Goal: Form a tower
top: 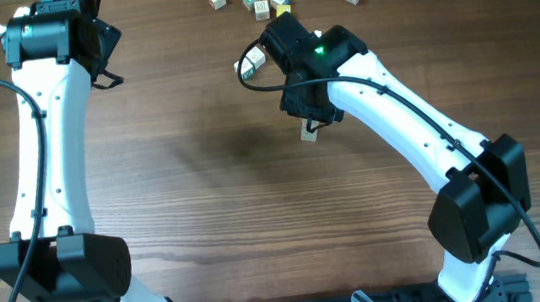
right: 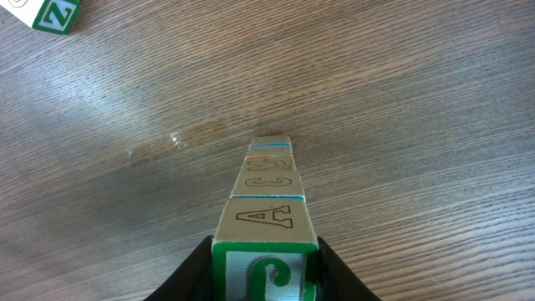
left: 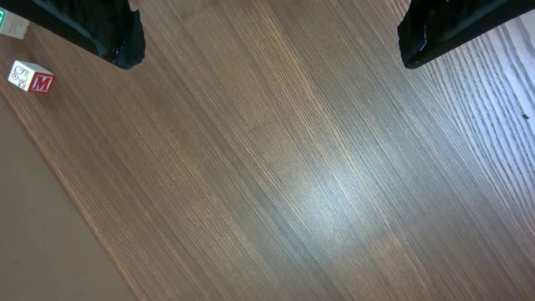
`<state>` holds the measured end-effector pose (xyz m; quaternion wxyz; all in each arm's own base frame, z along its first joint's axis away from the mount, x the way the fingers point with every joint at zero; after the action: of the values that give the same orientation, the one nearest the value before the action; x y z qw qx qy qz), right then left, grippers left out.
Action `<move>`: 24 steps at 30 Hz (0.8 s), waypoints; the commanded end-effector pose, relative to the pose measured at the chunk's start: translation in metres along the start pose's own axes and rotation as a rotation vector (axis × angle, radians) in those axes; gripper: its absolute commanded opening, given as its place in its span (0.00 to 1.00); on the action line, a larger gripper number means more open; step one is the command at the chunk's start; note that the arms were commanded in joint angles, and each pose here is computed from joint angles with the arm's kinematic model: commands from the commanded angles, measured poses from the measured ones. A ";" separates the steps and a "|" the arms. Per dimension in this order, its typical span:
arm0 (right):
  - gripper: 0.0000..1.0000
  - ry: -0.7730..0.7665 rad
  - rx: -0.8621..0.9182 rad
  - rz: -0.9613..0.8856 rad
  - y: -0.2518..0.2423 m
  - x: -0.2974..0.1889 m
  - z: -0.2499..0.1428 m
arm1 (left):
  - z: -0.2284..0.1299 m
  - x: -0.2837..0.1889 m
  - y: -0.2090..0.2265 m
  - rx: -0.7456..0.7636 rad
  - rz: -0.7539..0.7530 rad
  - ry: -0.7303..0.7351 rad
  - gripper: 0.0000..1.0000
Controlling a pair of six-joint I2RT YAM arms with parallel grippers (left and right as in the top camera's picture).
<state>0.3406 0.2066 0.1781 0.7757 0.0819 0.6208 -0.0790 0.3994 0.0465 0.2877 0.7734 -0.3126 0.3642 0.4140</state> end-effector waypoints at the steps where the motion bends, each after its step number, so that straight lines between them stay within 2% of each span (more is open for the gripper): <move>1: 0.28 0.028 -0.025 0.009 -0.001 0.003 -0.004 | 0.002 0.003 0.001 0.013 0.016 -0.015 1.00; 24: 0.22 0.025 -0.036 0.018 -0.001 0.003 -0.001 | 0.002 0.003 0.001 0.013 0.016 -0.015 1.00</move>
<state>0.3408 0.2068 0.1781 0.7767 0.0677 0.6228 -0.0650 0.3994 0.0465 0.2877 0.7734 -0.3128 0.3641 0.4141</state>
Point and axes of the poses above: each gripper's point midway between its finger pads, its own x axis out along the fingers, its own y axis along the line the jaws close on, z = x × y, the point moved 5 cm from there along -x, back along the fingers, and after that the axes turned 5 degrees about -x, right-handed, at the moved point
